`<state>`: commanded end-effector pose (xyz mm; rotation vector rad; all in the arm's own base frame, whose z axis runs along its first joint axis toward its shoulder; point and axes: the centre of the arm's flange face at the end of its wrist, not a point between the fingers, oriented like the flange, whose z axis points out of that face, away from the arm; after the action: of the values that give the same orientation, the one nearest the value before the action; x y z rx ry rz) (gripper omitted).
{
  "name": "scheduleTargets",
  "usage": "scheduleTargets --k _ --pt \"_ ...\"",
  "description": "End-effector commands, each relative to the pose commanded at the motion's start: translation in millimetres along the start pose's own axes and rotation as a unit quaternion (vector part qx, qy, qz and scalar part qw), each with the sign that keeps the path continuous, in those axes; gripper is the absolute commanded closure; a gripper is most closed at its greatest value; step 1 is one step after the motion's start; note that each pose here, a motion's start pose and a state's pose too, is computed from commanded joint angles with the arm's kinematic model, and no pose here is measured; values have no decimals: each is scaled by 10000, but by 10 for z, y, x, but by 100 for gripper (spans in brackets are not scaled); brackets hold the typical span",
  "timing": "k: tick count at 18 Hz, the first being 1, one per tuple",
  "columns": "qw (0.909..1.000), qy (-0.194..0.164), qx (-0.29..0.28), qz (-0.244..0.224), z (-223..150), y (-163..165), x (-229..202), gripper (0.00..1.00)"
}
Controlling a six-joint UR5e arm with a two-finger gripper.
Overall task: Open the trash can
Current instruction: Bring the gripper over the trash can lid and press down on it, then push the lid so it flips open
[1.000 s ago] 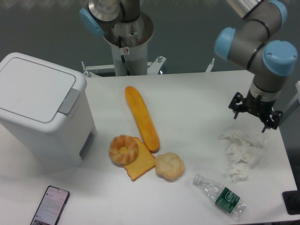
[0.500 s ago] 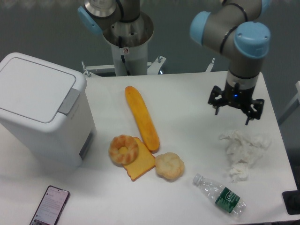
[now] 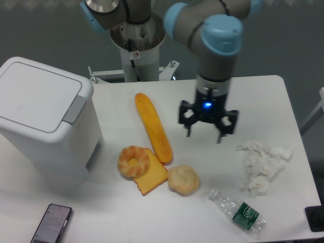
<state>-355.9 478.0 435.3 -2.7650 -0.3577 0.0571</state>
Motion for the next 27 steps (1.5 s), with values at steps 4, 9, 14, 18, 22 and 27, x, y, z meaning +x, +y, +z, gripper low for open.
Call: scheduleTargets --k 4,9,14,18,22,27 --pt "9983 233 396 -349 -376 -135 571 83" --pt "9942 559 634 -666 -585 -234 1068 85" --pt "9913 853 734 -684 -725 -267 1530 89" --pt "9902 1000 712 -669 -830 -248 1859 91" --pt "9906 1044 596 -657 -761 -205 1900 91" --pt "9908 1050 521 -676 -684 -161 1878 90"
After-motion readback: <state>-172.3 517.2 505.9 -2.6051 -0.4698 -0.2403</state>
